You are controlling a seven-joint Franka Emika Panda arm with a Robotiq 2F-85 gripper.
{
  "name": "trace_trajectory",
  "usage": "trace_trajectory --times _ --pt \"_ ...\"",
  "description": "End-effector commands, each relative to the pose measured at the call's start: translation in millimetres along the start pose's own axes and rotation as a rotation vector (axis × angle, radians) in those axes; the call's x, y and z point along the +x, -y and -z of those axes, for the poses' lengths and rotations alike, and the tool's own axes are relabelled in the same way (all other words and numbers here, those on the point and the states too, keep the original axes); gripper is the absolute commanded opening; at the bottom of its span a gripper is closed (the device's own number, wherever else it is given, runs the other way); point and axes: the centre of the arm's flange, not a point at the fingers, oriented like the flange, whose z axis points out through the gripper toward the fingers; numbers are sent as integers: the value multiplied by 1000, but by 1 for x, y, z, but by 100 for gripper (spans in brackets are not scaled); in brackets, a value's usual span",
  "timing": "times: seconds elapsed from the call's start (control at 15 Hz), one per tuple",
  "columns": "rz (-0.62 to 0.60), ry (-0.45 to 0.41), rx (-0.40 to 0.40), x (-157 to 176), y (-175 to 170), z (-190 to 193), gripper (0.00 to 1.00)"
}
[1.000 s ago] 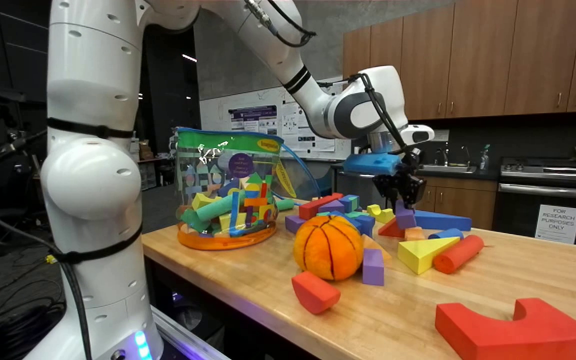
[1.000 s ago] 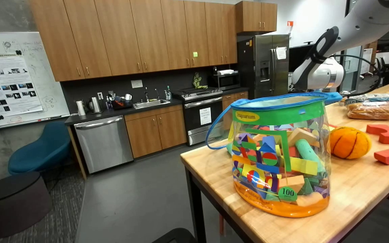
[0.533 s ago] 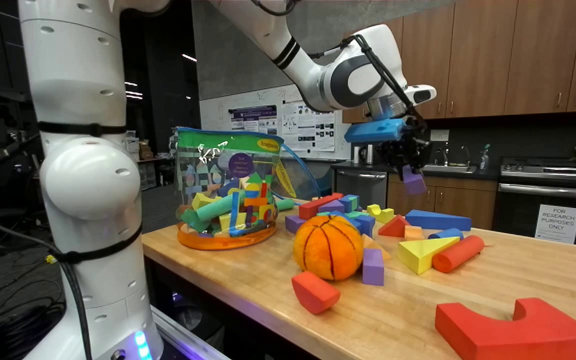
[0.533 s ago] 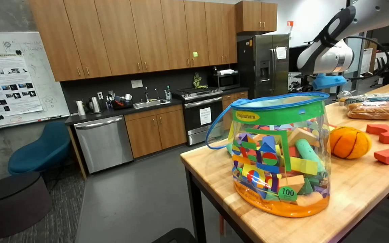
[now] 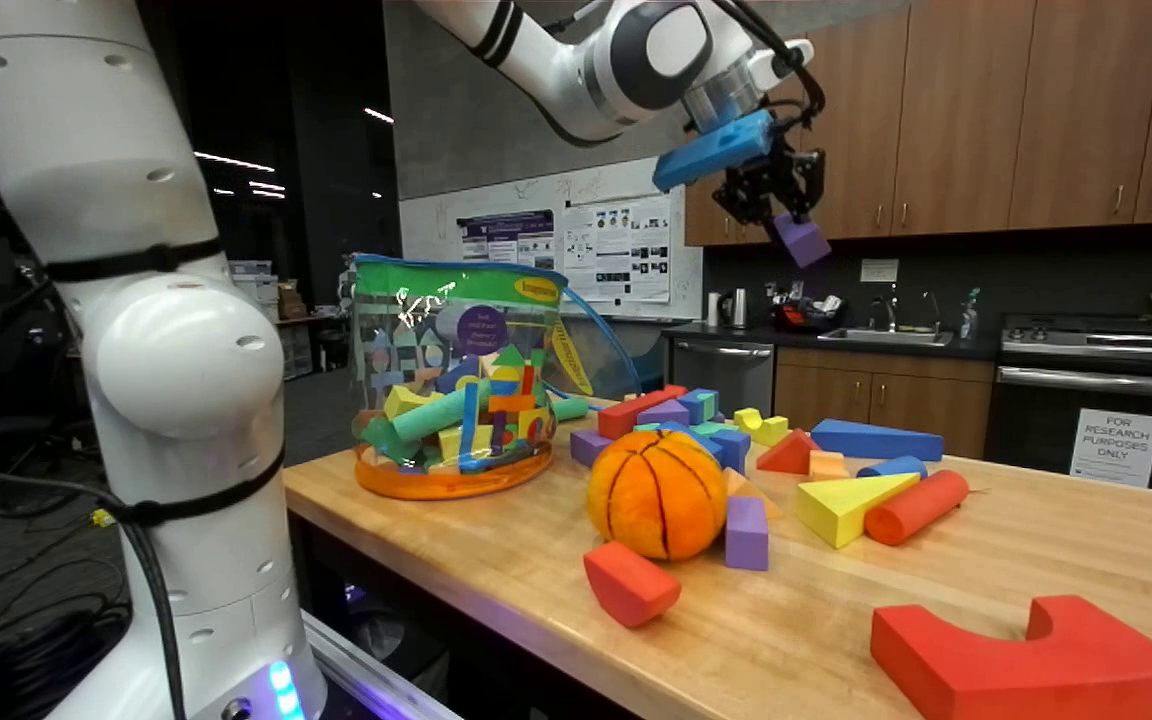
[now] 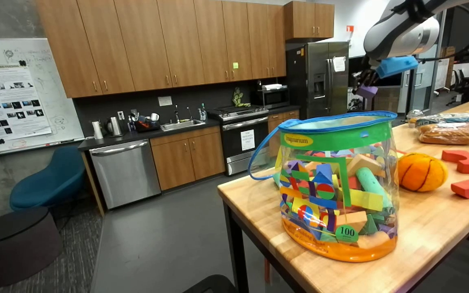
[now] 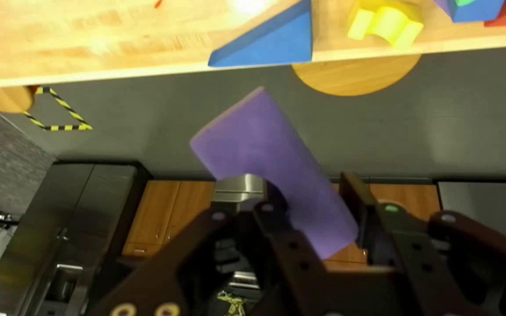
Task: Put the objects on the table inside the basket
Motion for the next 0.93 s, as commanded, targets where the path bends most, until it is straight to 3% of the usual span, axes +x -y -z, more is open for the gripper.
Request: trace_trajectory --times 0.0,0.53,0.87 --pt "69 -73 23 3 44 69 12" --pt "299 -206 73 -8 154 168 12" --pt "454 -250 39 -43 209 187 12"
